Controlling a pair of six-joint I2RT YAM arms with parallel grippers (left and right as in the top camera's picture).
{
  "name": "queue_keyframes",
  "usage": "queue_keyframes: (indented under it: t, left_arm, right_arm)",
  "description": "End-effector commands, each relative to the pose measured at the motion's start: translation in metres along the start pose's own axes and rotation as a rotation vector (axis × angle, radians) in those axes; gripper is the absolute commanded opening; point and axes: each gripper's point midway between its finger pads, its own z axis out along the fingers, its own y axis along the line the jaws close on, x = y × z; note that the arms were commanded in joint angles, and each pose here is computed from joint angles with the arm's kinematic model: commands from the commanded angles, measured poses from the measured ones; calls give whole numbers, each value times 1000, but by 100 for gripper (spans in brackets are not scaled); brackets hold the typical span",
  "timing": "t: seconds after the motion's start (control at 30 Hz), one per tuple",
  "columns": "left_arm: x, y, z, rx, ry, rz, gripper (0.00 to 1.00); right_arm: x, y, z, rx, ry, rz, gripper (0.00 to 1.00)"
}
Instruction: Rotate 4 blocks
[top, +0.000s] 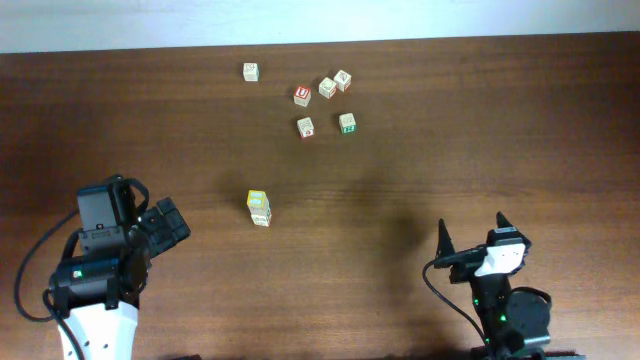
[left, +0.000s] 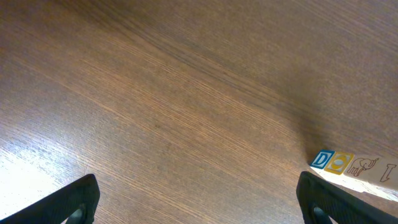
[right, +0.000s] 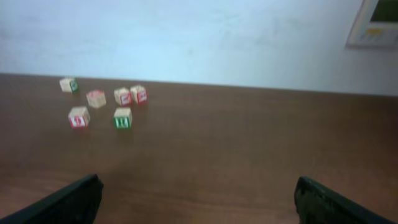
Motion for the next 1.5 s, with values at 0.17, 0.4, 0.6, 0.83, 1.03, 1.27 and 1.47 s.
queue_keyframes:
  t: [0.17, 0.4, 0.6, 0.83, 1.03, 1.27, 1.47]
  left_arm:
    - [2, 0, 2, 5, 9, -16, 99]
    - [2, 0, 2, 5, 9, -16, 100]
    - [-4, 19, -2, -99, -37, -17, 99]
    - [-10, -12, -14, 138, -438, 124, 99]
    - [-4, -31, -19, 264, -892, 267, 99]
    - [18, -26, -6, 183, -990, 427, 99]
    - [29, -25, 7, 179, -939, 452, 99]
  right_arm:
    - [5, 3, 2, -15, -14, -7, 98]
    - [5, 3, 2, -14, -14, -7, 98]
    - [5, 3, 2, -14, -14, -7, 98]
    - [5, 3, 2, -15, -14, -7, 98]
    - [5, 3, 2, -15, -14, -7, 98]
    - [5, 3, 2, -15, -14, -7, 98]
    - [5, 3, 2, -14, -14, -7, 98]
